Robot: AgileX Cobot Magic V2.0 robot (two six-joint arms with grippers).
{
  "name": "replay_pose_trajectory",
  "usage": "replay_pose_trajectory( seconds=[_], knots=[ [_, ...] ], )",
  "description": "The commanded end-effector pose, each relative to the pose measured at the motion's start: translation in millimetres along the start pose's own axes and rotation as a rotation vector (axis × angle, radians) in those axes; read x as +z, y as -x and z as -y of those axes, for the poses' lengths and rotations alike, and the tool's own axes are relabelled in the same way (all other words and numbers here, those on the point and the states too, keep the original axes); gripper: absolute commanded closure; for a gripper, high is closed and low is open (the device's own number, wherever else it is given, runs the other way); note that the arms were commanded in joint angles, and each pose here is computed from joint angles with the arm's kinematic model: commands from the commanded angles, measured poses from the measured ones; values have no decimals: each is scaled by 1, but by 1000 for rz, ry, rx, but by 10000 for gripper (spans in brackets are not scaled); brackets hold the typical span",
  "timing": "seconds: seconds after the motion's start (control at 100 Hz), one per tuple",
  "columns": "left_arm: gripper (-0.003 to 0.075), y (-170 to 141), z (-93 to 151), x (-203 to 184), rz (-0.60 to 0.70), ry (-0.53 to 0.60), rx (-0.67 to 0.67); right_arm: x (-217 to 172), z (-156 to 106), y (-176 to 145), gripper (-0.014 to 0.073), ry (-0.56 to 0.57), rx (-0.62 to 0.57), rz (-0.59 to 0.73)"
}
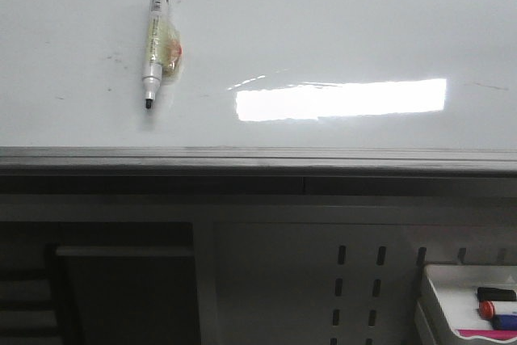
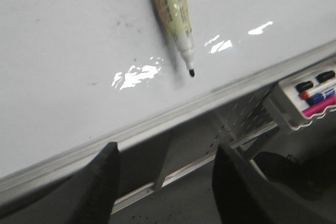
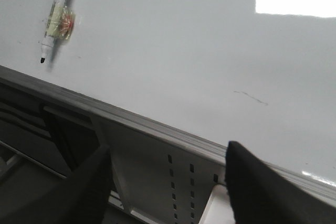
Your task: Write number 4 on whiteboard
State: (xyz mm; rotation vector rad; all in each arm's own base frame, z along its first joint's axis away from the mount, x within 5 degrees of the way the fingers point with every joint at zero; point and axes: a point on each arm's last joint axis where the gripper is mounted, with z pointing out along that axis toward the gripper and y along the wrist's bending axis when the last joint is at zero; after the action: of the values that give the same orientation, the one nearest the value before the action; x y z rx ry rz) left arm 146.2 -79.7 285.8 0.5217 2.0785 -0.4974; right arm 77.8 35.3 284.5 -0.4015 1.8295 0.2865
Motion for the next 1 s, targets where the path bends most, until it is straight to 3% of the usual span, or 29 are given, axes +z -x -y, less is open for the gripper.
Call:
replay_pose_trajectory(
  seconds=[0.0,0.3,0.41,0.99],
  knots=[
    [345,31,4,2,101,-19,-53,-2,2,16,179,-22,-15,80],
    [346,55,20,34,161,-36,-2,0,2,16,179,-21,-14,72],
    [346,57,20,48,193,-6,-48,1,2,16,179,-21,-13,67],
    [347,56,12,106,89,41,-106,1,3,17,179,-26,-13,82]
  ],
)
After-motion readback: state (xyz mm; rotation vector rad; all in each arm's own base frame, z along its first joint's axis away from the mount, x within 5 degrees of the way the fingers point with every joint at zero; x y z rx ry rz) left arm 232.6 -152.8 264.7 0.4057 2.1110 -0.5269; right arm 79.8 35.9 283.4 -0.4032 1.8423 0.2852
